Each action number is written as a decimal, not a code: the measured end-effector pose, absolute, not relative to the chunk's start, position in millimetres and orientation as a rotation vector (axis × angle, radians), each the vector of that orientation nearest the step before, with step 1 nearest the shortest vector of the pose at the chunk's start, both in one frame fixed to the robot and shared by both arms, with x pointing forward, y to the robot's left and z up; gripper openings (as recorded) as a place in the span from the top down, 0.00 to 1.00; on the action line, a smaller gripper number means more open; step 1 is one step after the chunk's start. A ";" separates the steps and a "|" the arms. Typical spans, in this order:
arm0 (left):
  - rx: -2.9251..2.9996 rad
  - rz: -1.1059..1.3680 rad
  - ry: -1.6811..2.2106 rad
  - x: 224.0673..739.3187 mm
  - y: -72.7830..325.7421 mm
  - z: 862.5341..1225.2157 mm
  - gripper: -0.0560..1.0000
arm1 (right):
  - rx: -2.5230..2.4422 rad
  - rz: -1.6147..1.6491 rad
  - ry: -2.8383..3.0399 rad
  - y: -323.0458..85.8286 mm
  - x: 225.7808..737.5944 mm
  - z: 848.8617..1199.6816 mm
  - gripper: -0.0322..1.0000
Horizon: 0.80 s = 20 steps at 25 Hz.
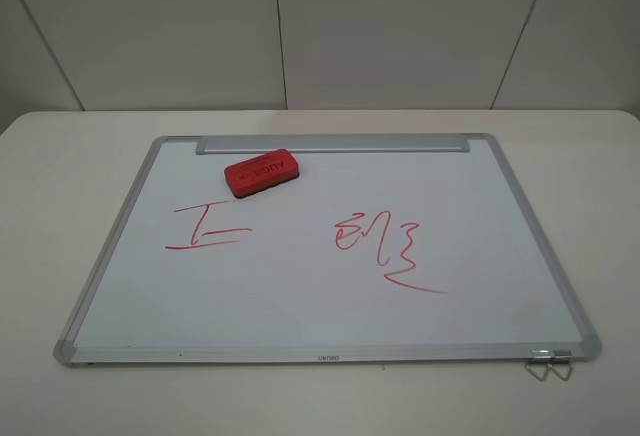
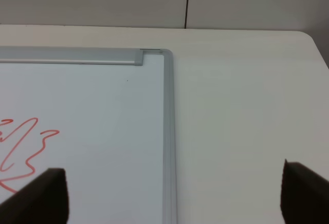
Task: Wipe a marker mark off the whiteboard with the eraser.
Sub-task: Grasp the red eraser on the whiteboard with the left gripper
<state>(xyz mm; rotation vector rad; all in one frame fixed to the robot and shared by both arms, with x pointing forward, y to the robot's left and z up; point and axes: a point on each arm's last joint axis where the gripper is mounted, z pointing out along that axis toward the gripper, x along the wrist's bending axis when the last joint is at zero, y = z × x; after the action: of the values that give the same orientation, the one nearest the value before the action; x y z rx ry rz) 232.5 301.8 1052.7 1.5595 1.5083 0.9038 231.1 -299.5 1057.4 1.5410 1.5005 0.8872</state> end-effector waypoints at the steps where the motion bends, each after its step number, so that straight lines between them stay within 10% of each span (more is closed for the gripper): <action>1: 1.560 0.904 1.508 232.5 301.8 1052.7 0.29 | 1.541 0.887 1.500 -299.5 231.1 1057.4 0.28; 20: 1.560 0.904 1.508 232.5 301.8 1052.7 0.29 | 1.541 0.887 1.500 -299.5 231.1 1057.4 0.28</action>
<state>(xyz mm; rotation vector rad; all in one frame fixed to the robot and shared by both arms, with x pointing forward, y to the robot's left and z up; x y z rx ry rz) 232.5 301.8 1052.7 1.5595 1.5083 0.9038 231.1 -299.5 1057.4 1.5410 1.5005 0.8872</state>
